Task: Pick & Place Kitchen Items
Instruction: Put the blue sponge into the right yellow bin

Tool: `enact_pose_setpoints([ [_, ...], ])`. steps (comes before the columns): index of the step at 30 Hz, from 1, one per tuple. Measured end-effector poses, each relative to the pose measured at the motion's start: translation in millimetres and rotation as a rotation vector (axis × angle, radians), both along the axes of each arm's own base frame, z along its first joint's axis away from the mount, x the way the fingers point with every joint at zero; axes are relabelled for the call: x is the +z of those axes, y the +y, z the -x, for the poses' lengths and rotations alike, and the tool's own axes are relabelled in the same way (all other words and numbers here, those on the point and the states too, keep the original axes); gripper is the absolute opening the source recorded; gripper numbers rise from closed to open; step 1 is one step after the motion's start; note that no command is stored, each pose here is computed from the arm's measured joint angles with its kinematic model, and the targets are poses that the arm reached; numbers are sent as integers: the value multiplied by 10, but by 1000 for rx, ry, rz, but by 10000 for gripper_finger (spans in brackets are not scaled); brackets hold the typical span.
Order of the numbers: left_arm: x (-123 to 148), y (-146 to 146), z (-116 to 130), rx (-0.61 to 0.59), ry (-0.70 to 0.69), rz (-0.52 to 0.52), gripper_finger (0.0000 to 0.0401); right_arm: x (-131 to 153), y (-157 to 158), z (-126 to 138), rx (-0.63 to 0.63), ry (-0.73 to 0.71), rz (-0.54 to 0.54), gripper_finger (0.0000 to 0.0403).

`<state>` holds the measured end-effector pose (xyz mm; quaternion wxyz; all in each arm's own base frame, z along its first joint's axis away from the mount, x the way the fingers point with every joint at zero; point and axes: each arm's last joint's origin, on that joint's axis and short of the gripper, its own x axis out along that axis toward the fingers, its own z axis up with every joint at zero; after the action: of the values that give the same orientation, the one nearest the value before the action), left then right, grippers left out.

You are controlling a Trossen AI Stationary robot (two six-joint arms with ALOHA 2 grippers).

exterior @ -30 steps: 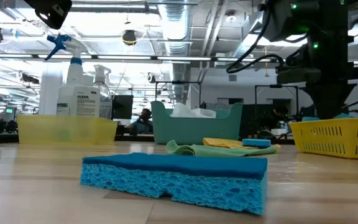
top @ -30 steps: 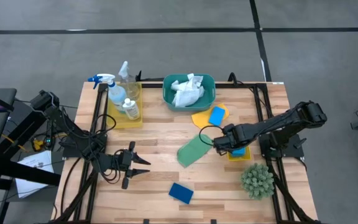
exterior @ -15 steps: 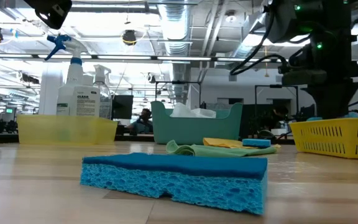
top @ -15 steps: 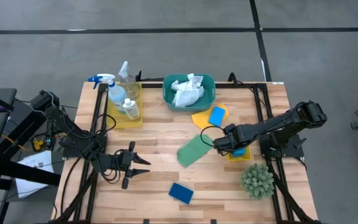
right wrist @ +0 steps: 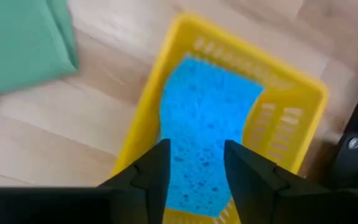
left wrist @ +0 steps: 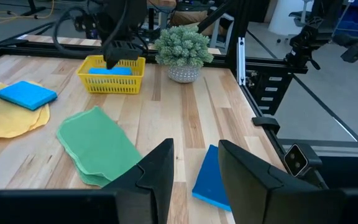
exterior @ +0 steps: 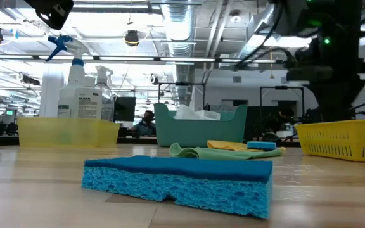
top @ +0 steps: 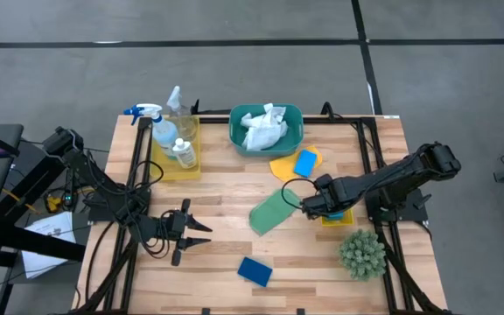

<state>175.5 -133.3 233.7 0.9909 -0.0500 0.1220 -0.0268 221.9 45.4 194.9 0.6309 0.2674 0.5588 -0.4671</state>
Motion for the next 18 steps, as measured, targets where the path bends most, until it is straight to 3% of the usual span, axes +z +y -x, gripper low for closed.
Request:
enact_pose_setpoints([
  [9,0,-1,1,0,0,0,122,425,-69,-327,218,-151,87,160],
  [18,0,-1,0,0,0,1,122,445,-445,-496,309,-170,87,128],
])
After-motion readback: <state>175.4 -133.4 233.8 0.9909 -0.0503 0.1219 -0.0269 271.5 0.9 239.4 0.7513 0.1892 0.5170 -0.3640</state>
